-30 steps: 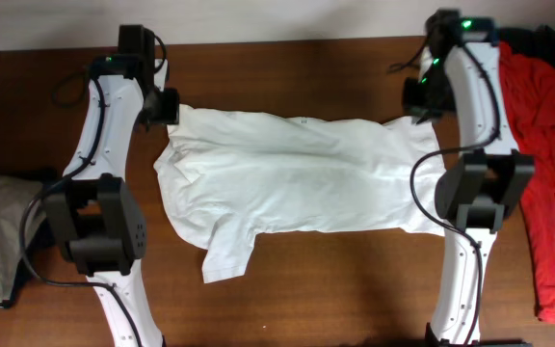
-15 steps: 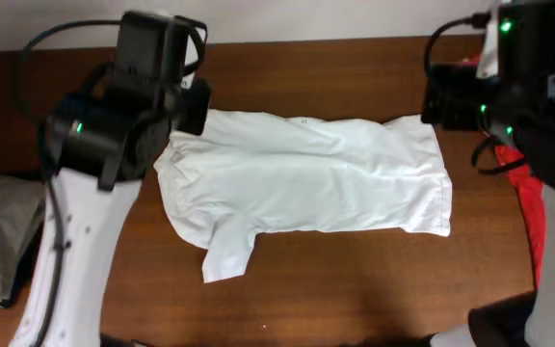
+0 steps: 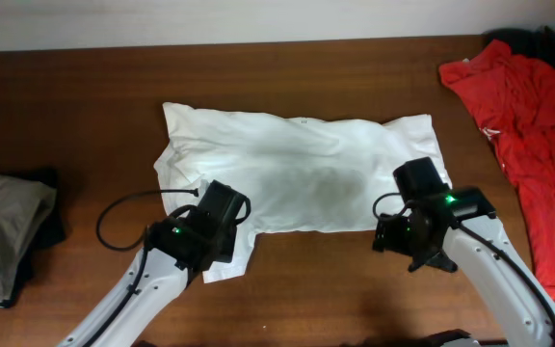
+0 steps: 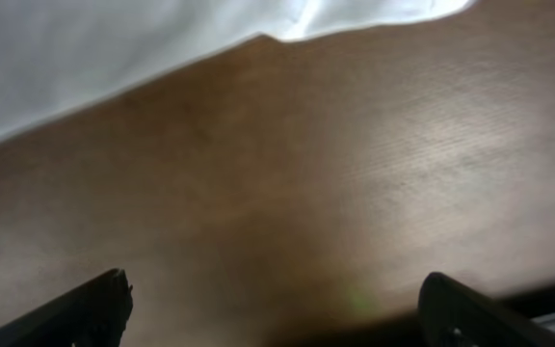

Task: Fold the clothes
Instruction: 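Release the shirt and move both grippers to its bottom corners, then grasp the white T-shirt's bottom hem corners with both grippers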

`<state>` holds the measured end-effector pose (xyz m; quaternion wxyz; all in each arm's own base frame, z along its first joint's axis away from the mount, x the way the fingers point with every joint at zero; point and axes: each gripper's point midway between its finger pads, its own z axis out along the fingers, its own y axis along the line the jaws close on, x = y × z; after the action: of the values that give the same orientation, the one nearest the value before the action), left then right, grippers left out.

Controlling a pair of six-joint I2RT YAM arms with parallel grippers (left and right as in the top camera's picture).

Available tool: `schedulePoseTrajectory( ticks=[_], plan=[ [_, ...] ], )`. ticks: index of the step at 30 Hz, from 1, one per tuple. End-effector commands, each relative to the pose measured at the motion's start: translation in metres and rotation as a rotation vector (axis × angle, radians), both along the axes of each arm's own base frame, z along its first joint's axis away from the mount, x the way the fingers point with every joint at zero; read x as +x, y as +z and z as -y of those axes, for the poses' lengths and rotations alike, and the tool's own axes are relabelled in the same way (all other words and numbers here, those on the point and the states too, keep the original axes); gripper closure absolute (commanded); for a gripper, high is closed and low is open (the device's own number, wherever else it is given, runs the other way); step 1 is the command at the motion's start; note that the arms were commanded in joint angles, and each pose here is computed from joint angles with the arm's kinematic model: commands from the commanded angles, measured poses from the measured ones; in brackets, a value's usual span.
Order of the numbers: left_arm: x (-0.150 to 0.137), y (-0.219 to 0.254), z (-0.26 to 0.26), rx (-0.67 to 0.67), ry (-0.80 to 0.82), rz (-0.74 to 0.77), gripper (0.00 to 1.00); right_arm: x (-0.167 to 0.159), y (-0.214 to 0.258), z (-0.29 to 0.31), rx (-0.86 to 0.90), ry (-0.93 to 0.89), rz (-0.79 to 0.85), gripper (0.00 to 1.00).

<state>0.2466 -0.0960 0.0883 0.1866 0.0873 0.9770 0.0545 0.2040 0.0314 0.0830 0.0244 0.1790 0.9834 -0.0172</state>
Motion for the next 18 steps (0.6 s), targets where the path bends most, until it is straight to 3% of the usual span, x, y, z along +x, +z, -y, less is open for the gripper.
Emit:
schedulePoseTrajectory(
  ticks=[1, 5, 8, 9, 10, 11, 12, 14, 16, 17, 18],
  plan=[
    [-0.017, -0.039, -0.003, -0.071, 0.105, -0.028, 0.47, -0.004, -0.027, 0.028, 0.008, -0.142, -0.073, 0.01],
    [-0.022, -0.059, -0.029, -0.104, 0.287, -0.049, 0.37, 0.037, -0.042, 0.055, 0.052, -0.203, 0.037, 0.01],
    [-0.017, -0.061, -0.046, -0.127, 0.382, -0.046, 0.37, 0.073, -0.076, 0.056, 0.107, -0.228, 0.083, 0.01],
    [-0.016, -0.061, -0.051, -0.132, 0.407, -0.047, 0.37, 0.078, -0.091, 0.053, 0.129, -0.265, 0.067, 0.07],
    [-0.015, -0.061, -0.054, -0.136, 0.418, -0.049, 0.37, 0.081, -0.105, 0.048, 0.164, -0.274, 0.047, 0.28],
    [-0.015, -0.061, -0.054, -0.136, 0.421, -0.048, 0.37, 0.078, -0.115, 0.046, 0.175, -0.303, 0.019, 0.6],
    [-0.015, -0.061, -0.054, -0.137, 0.421, -0.049, 0.37, 0.076, -0.119, 0.045, 0.175, -0.319, 0.004, 0.65],
    [-0.014, -0.061, -0.054, -0.138, 0.421, -0.046, 0.37, 0.079, -0.119, 0.046, 0.172, -0.318, 0.012, 0.65],
    [-0.013, -0.06, -0.054, -0.14, 0.42, -0.042, 0.36, 0.08, -0.119, 0.047, 0.172, -0.317, 0.019, 0.56],
    [-0.014, -0.06, -0.054, -0.14, 0.421, -0.043, 0.38, 0.081, -0.119, 0.046, 0.172, -0.317, 0.02, 0.67],
    [-0.012, -0.06, -0.053, -0.144, 0.42, -0.035, 0.62, 0.081, -0.119, 0.047, 0.172, -0.317, 0.021, 0.85]
  ],
)
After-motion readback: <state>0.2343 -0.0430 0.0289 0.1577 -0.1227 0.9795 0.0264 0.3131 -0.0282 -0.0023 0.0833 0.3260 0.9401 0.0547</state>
